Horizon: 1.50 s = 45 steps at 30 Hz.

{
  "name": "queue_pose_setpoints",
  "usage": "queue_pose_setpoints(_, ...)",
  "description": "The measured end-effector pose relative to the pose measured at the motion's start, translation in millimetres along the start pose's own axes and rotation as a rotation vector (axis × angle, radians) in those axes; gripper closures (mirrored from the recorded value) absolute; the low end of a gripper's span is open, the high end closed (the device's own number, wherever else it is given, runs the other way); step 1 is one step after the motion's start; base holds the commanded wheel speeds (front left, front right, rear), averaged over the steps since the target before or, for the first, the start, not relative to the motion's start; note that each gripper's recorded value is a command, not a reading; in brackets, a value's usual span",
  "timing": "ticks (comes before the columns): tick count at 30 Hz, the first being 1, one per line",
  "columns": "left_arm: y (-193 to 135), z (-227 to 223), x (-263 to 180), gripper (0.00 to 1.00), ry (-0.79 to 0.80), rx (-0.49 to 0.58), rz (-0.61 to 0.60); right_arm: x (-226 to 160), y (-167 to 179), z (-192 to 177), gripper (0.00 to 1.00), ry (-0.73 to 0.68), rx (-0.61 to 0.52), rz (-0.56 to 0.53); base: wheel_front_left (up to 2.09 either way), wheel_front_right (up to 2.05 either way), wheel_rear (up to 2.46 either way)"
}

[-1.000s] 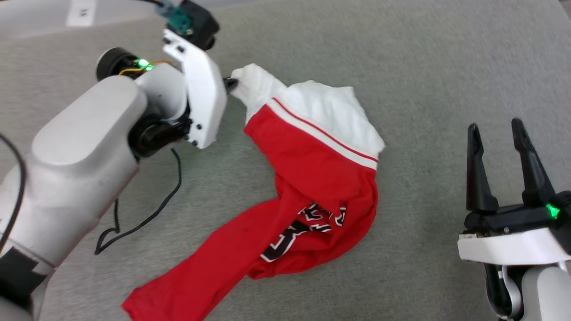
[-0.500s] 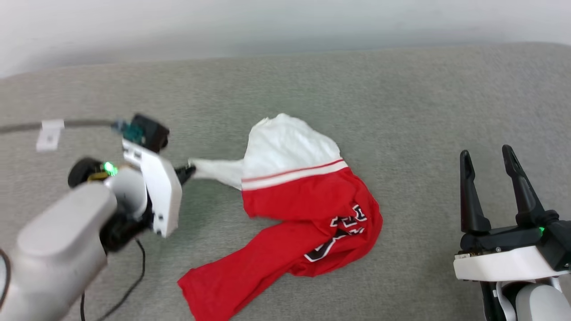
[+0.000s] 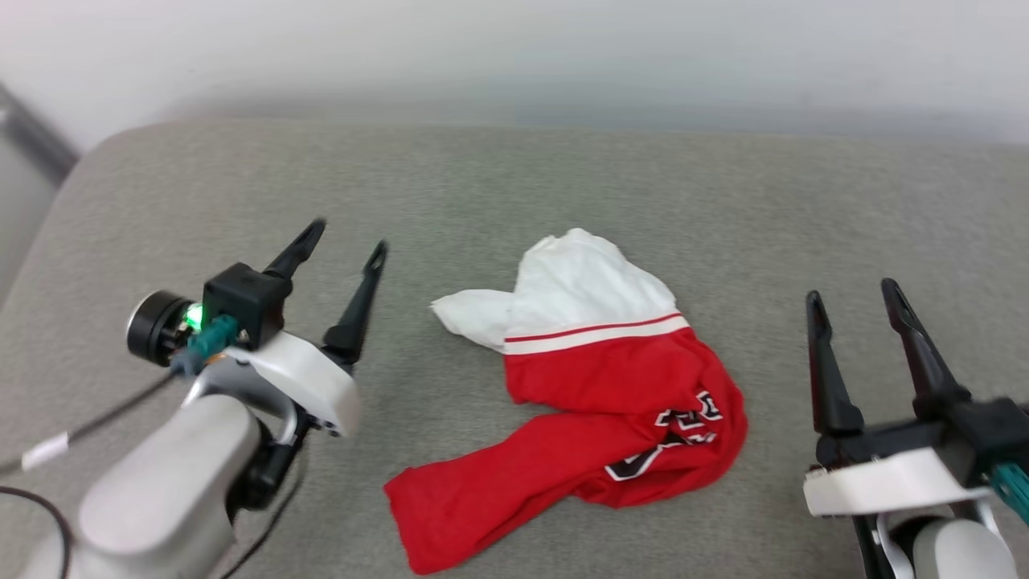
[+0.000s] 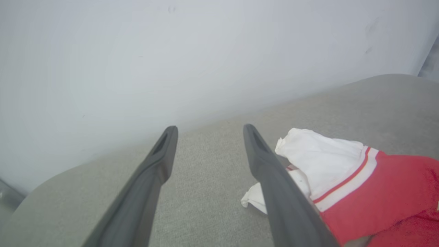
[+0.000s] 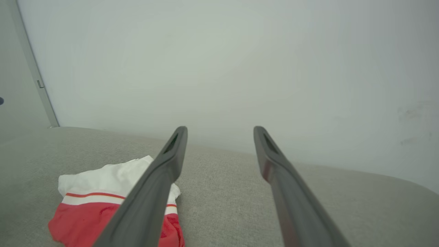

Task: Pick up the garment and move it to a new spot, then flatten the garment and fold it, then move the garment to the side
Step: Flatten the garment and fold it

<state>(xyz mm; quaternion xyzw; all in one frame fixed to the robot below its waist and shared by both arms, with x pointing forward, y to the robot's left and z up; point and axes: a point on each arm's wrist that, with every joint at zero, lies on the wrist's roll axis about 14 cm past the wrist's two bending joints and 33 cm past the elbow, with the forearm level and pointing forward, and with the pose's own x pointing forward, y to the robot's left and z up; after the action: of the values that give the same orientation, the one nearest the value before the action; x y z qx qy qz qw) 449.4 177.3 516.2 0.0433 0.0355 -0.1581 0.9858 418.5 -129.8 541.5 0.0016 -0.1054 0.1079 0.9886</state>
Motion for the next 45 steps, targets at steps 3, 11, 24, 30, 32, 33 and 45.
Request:
queue_pose_setpoints(3, -2.2, 33.9, -16.5, 0.00, -0.145, 0.017, 0.074, 14.0, 18.2, -4.8, 0.00, 0.044, -0.010, 0.072, 0.00, 0.00, 0.00)
queue_pose_setpoints(11, -4.2, 27.0, -72.1, 0.00, -0.203, -0.021, 0.229, 62.3, 60.8, -31.5, 0.00, 0.361, -0.151, 0.382, 0.00, 0.00, 0.00)
queue_pose_setpoints(24, 1.2, 16.9, -79.3, 0.00, -0.195, -0.027, 0.278, 96.2, 100.5, -111.1, 0.00, 1.019, -0.286, 0.660, 0.00, 0.00, 0.00)
queue_pose_setpoints(30, 12.7, 10.2, -82.5, 0.00, -0.173, -0.018, 0.328, 117.6, 107.2, -142.6, 0.00, 1.113, -0.331, 0.671, 0.00, 0.00, 0.00)
queue_pose_setpoints(32, 14.8, 8.6, -83.4, 0.00, -0.167, -0.017, 0.336, 117.8, 112.1, -155.8, 0.00, 1.147, -0.342, 0.685, 0.00, 0.00, 0.00)
queue_pose_setpoints(33, 16.5, 6.3, -84.7, 0.00, -0.157, -0.011, 0.344, 118.9, 114.1, -167.4, 0.00, 1.174, -0.362, 0.692, 0.00, 0.00, 0.00)
queue_pose_setpoints(45, 24.2, -0.5, -85.1, 0.00, -0.135, -0.007, 0.384, 112.2, 119.7, -209.2, 1.00, 1.288, -0.347, 0.724, 0.00, 0.00, 0.00)
